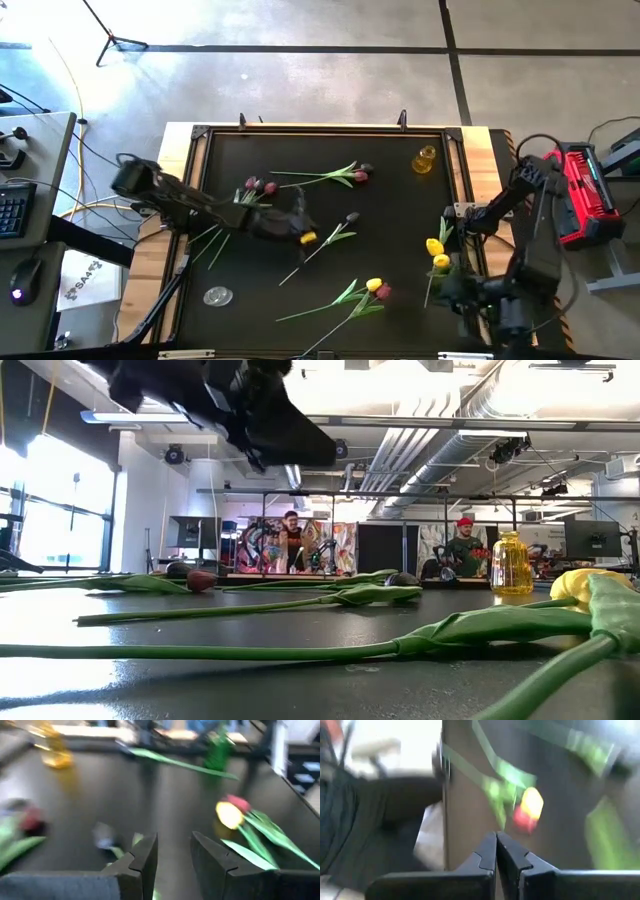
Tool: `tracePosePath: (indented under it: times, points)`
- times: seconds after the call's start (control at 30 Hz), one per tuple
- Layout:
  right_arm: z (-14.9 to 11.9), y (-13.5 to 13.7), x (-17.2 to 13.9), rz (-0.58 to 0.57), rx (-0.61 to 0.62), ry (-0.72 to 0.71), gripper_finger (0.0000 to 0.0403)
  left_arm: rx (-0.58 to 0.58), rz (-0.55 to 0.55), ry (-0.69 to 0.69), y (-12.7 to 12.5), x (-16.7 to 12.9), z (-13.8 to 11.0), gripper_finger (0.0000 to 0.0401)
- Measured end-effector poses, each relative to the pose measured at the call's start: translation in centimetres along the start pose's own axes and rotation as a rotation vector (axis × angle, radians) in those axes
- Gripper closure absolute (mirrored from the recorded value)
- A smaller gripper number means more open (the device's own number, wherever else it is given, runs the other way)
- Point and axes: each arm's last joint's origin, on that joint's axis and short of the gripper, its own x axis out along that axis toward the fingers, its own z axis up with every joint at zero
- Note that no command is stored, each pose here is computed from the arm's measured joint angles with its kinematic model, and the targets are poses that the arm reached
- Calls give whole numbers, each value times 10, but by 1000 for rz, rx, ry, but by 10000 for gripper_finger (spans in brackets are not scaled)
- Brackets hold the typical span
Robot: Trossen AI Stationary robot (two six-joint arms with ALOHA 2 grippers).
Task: Sort flowers into vase by color
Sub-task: Put the yellow flower into the green vase
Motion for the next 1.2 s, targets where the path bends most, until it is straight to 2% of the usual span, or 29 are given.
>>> tracePosePath:
  times: [0.2, 0.43, 0.57, 0.73, 0.93, 1.03, 1.2]
  points:
    - [17, -9, -22, -118, -56, -334, 402, -40, -102, 86, -33, 38, -15, 289]
    - [24, -20, -26, -254, -89, -519, 402, -96, -118, 155, -71, 67, -31, 215]
    - [26, -21, -26, -270, -74, -563, 402, -59, -158, 228, -98, 77, -42, 185]
    - [27, -17, -26, -244, -36, -576, 402, -47, -144, 277, -127, 85, -49, 181]
    - [24, -8, -22, -224, -29, -570, 402, -50, -16, 341, -138, 85, -56, 180]
    - [20, -3, -17, -224, -44, -561, 402, -85, -16, 353, -143, 83, -56, 180]
    - [17, 2, -11, -234, -62, -555, 402, -78, -14, 360, -150, 79, -60, 192]
